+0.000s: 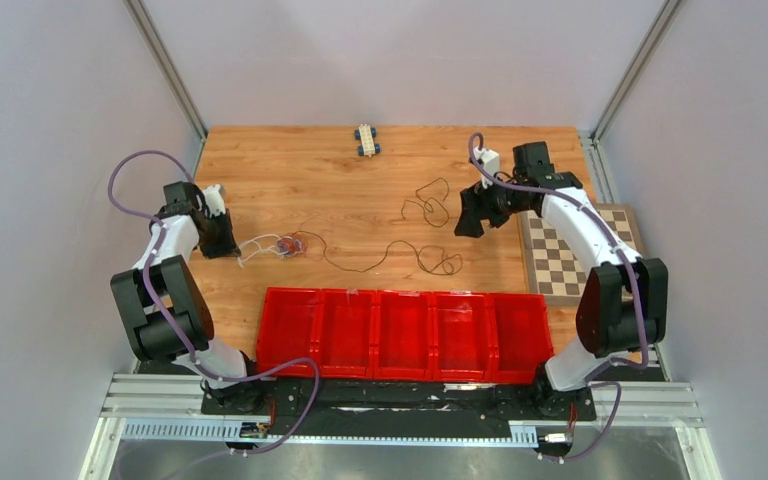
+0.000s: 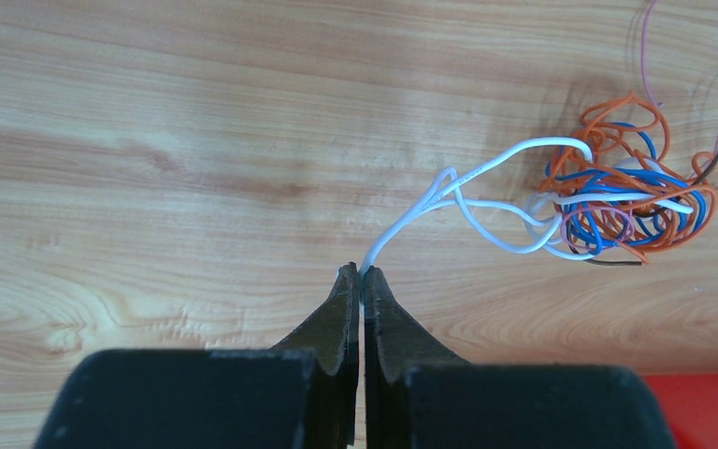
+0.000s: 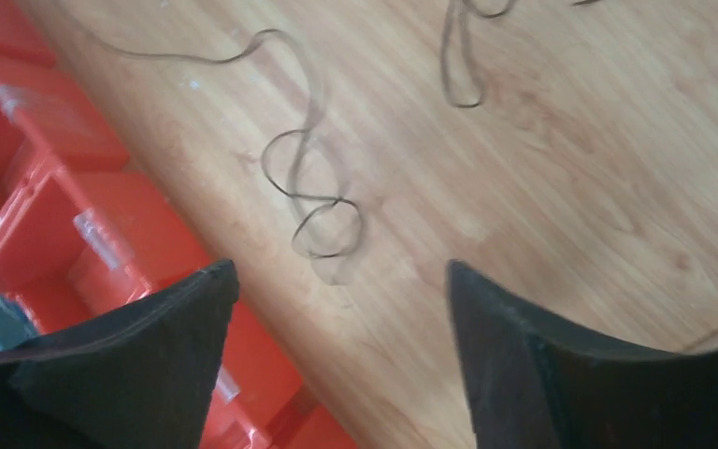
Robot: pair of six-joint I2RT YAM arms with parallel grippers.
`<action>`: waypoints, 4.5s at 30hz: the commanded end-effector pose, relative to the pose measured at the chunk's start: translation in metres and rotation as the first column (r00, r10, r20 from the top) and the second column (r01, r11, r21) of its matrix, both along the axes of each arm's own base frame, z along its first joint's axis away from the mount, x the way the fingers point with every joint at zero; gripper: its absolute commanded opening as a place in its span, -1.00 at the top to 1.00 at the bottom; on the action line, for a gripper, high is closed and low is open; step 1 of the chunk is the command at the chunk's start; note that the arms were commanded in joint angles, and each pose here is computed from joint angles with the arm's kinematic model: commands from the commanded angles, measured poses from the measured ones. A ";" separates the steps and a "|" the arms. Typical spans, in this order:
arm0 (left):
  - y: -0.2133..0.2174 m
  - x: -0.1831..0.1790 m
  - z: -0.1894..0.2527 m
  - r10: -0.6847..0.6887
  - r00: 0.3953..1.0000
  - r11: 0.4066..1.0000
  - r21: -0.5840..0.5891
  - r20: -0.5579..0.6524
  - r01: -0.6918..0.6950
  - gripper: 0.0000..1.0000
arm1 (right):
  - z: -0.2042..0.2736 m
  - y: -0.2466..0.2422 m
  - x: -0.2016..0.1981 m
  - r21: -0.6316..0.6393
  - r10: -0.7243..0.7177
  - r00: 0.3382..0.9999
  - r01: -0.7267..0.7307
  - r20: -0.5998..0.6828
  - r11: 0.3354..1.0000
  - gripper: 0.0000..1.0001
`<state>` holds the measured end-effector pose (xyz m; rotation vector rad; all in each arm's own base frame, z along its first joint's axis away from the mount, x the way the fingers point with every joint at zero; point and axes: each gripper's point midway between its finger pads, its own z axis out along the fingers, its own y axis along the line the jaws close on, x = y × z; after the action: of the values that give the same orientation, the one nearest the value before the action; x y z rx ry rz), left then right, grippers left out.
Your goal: Untangle the cables
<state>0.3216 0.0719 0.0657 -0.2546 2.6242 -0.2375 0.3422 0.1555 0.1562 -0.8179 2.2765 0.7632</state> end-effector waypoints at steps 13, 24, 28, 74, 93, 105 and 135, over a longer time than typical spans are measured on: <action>-0.011 -0.002 0.005 0.013 1.000 0.998 -0.067 0.010 -0.012 1.00 | -0.040 0.055 0.128 -0.103 -0.058 0.994 0.068 0.097 0.992 -0.98; -0.011 0.002 0.004 0.016 1.000 0.997 -0.078 0.002 -0.016 1.00 | -0.108 0.071 0.167 -0.237 -0.084 0.987 0.115 0.135 0.965 -0.60; -0.010 0.005 0.005 0.014 1.000 0.997 -0.081 0.003 -0.014 1.00 | -0.124 0.078 0.172 -0.273 -0.067 0.987 0.106 0.149 0.956 -0.22; -0.032 -0.018 -0.002 -0.051 0.997 0.991 -0.120 0.063 0.058 1.00 | 0.037 -0.071 -0.208 -0.266 0.059 0.987 -0.017 0.151 0.964 1.00; -0.037 -0.024 -0.003 -0.061 0.995 0.989 -0.127 0.077 0.071 1.00 | -0.038 -0.099 -0.181 -0.466 -0.098 0.992 0.049 -0.082 0.883 1.00; -0.038 -0.024 -0.006 -0.056 0.996 0.988 -0.140 0.066 0.065 1.00 | -0.014 -0.091 -0.156 -0.446 -0.092 0.995 0.068 -0.032 0.893 -0.08; -0.078 -0.038 -0.013 -0.221 0.975 0.956 -0.199 -0.006 0.216 1.00 | -0.014 0.230 0.013 -0.032 0.370 0.925 -0.369 0.087 0.929 -0.74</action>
<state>0.2788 -0.0031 0.0486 -0.0482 2.6675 -0.5504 0.3416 0.3322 0.1309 -1.3518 2.1452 0.7485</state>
